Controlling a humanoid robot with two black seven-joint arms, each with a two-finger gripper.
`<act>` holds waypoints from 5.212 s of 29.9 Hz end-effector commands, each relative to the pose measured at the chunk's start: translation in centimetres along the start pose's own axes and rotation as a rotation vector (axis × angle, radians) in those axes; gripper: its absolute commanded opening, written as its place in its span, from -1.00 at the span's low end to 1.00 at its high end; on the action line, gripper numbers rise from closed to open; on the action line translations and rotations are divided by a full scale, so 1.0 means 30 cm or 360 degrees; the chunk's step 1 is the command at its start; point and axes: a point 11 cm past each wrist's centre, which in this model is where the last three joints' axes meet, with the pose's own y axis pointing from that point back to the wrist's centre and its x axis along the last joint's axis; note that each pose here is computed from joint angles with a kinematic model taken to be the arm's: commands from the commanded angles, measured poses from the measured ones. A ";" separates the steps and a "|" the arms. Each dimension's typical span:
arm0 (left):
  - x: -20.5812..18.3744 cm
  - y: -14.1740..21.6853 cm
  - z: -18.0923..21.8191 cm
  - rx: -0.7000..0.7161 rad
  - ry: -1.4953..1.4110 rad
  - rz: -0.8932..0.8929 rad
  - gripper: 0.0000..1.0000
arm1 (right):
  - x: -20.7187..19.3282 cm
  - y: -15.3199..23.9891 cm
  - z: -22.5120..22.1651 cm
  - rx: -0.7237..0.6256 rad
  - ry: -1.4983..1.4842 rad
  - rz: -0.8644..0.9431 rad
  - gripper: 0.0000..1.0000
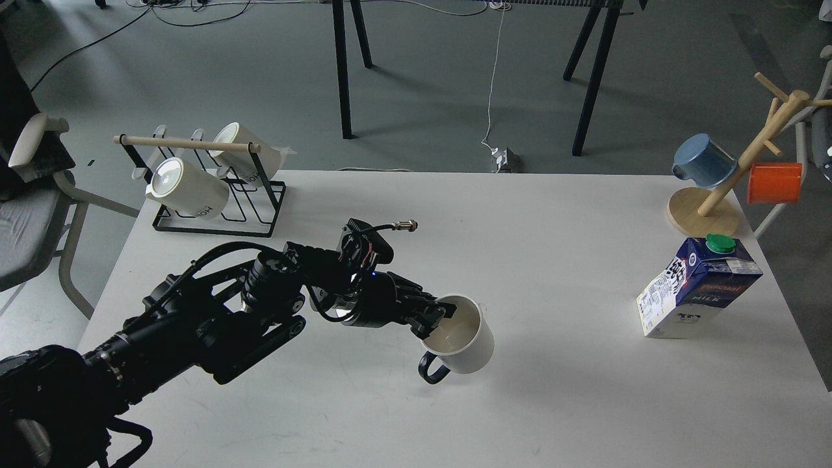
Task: Place cup and milk with both arms
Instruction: 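Set the mug down, release, and withdraw the left gripper, then reach the right gripper toward the milk carton's base, then grasp the blue-and-white milk carton with the right gripper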
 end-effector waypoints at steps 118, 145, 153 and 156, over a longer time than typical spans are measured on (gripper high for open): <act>-0.250 0.888 -0.462 0.0005 0.2093 0.1379 0.83 | 0.082 0.420 0.662 -0.0512 -0.1494 0.0390 0.99; -0.264 0.865 -0.460 -0.0003 0.2117 0.1372 0.85 | 0.064 0.424 0.746 -0.0531 -0.1546 0.0391 0.99; -0.265 0.864 -0.459 -0.0002 0.2118 0.1370 0.85 | 0.079 0.411 0.733 -0.0489 -0.1542 0.0395 0.99; -0.267 0.861 -0.458 -0.0003 0.2121 0.1369 0.85 | 0.091 0.412 0.726 -0.0473 -0.1534 0.0405 0.99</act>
